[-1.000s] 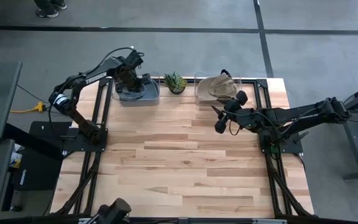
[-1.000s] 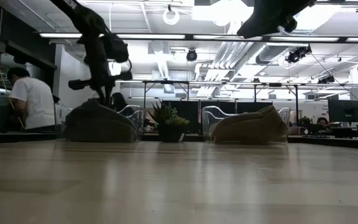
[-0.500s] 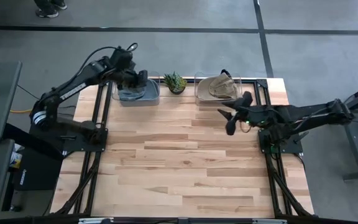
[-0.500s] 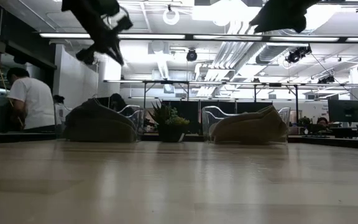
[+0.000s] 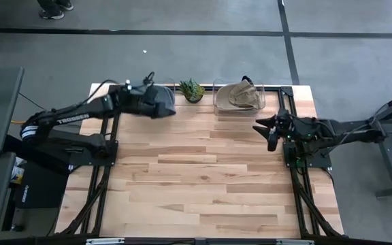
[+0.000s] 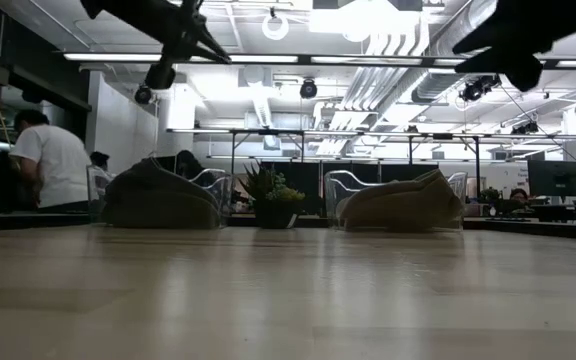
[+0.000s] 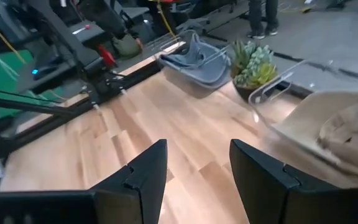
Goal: Pick & Place hat
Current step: Return to Home Position
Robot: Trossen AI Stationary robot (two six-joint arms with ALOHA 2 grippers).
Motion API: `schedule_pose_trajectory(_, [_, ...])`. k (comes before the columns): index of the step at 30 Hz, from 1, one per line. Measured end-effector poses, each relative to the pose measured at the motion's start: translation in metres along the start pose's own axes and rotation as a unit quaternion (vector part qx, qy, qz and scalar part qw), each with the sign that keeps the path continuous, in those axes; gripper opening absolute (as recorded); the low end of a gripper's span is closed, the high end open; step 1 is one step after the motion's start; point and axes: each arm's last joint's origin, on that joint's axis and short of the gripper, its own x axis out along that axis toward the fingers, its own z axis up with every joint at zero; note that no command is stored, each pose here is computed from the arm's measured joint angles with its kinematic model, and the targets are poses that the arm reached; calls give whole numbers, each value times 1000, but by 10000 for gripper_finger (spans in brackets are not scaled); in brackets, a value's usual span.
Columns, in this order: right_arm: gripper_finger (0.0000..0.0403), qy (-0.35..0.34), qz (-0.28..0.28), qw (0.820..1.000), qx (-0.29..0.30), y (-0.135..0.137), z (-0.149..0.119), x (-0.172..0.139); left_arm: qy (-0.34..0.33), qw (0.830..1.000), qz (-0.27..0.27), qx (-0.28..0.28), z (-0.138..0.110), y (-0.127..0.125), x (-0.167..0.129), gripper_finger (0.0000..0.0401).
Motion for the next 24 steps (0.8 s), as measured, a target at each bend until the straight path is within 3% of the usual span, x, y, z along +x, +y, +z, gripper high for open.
schedule_pose_trajectory(8, [169,-44,47,998,28,-12,-16,-8,-14,996,-93,-3,-44,11,4,0])
schedule_pose_trajectory(13, [169,-82,66,994,36,-18,-18,-15,-59,984,-171,-6,-57,21,-8,0])
schedule_pose_trajectory(24, [169,-150,56,987,33,-27,-11,-33,-139,964,-225,-31,-78,60,-49,0])
